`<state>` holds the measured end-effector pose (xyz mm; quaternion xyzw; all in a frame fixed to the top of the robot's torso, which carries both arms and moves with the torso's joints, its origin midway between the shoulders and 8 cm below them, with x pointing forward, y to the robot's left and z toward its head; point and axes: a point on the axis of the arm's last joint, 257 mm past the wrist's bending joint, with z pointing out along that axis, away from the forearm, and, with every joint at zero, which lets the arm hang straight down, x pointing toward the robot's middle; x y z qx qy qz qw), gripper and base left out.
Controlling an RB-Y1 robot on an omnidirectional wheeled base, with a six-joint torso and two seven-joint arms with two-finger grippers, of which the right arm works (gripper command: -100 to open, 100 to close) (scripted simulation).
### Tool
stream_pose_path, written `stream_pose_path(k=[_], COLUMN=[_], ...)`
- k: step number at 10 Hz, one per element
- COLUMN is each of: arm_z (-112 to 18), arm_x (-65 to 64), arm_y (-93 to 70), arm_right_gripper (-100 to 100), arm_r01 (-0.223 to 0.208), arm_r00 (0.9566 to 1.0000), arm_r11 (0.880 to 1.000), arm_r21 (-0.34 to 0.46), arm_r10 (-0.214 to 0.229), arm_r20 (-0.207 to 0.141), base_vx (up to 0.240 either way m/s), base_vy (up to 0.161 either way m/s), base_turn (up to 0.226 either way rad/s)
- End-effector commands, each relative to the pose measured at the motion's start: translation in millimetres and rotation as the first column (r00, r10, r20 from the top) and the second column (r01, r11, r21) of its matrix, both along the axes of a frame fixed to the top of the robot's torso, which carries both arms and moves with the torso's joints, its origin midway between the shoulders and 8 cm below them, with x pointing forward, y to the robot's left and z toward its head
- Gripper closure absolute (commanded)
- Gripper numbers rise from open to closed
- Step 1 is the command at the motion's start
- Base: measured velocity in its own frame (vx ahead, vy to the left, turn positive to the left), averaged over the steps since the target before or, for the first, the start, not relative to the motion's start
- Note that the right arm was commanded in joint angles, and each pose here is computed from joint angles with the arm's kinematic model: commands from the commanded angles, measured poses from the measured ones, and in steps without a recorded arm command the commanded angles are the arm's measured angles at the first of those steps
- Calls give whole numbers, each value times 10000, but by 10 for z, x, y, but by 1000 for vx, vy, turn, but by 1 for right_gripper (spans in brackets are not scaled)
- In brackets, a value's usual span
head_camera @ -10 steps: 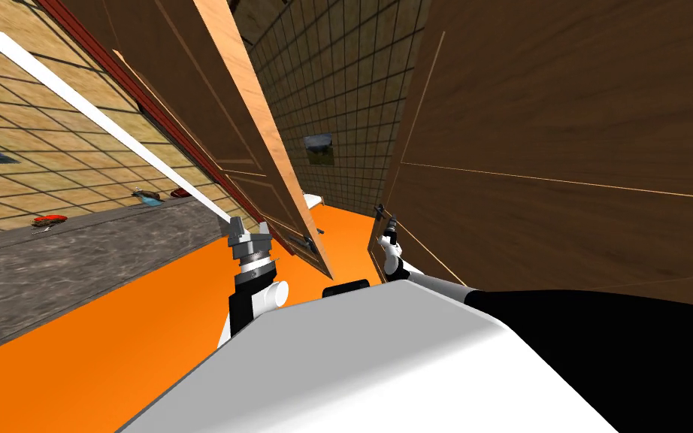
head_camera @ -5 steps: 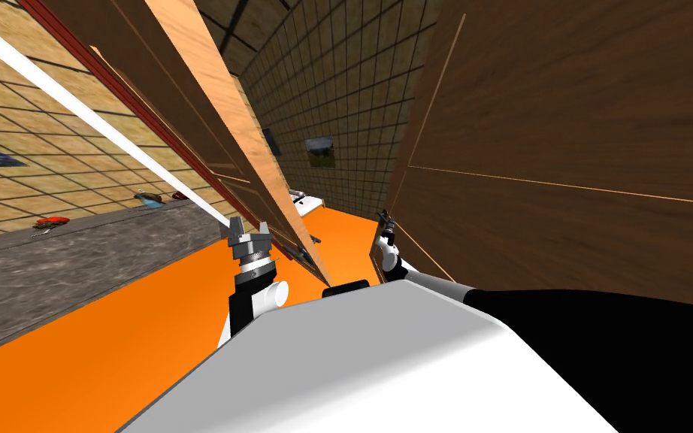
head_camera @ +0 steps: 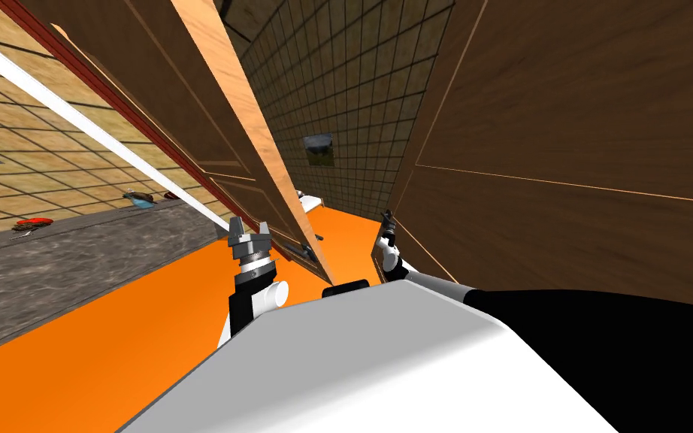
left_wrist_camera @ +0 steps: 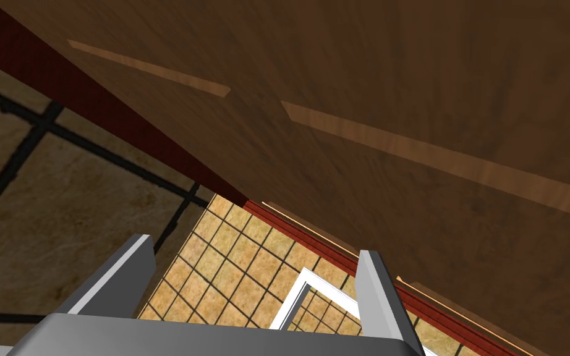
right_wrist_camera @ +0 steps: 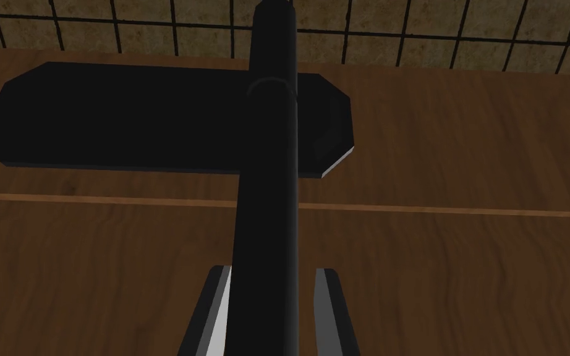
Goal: Push the door open
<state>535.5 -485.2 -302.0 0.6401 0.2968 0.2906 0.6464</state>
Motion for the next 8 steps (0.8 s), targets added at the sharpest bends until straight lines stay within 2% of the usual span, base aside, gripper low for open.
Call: stream_pose_path(k=[1, 4, 5, 8], arm_z=[9, 9, 8, 40], arm_x=[26, 26, -12, -32], arm_y=[30, 30, -50, -151], arm_right_gripper=[100, 100, 100, 100], arm_r01=[-58, -58, 35, 102], arm_r00=[10000, 10000, 10000, 9999], arm_r11=[10000, 10000, 10000, 9999], arm_r21=[22, 22, -27, -96], arm_r10=[58, 58, -35, -102], arm_r20=[18, 18, 4, 41], base_vx=[-8, 0, -34, -23], base_vy=[-1, 0, -89, -167], base_turn=[0, 0, -59, -69])
